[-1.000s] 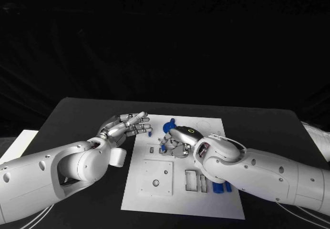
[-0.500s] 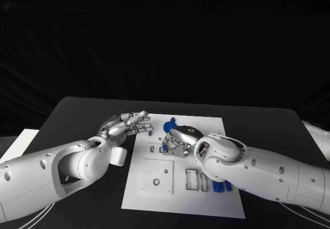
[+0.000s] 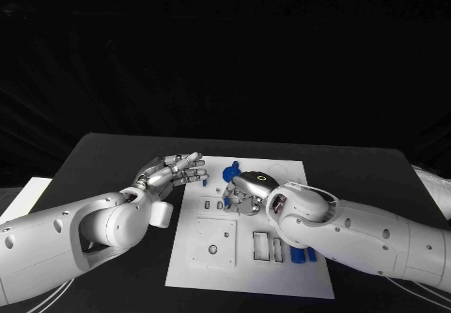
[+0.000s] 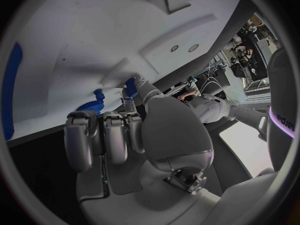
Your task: Assemble the parts on the task board
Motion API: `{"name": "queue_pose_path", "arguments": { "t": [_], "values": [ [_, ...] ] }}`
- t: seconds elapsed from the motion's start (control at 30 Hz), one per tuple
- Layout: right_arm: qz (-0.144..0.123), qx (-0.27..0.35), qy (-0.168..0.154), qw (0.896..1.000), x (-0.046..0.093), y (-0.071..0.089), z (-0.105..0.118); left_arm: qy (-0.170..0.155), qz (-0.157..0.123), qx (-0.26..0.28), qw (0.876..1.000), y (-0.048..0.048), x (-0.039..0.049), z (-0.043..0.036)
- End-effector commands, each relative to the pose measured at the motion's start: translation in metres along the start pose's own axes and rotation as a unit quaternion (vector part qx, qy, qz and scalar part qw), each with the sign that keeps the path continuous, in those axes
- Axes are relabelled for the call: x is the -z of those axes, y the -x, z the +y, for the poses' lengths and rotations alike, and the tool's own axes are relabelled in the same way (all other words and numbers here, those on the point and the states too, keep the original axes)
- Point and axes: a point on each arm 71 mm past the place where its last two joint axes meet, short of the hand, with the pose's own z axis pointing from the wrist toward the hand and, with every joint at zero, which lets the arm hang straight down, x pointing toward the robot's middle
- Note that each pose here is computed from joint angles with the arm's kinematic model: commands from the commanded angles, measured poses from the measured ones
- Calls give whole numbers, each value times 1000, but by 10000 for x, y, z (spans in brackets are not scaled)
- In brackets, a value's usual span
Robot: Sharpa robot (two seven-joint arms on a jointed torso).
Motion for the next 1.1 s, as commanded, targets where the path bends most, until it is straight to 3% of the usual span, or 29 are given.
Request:
{"name": "queue_pose_path", "arguments": {
  "t": [0.03,0.53,1.1],
  "values": [
    [34,18,-16,999,14,-92,-46,-5,12,6,1000,-34,-3,-9],
    [58,28,-26,998,7,-128,-52,-5,12,6,1000,-34,1,-10],
    [50,30,-30,998,1,-118,-62,-3,11,5,1000,-28,2,-8]
  ]
}}
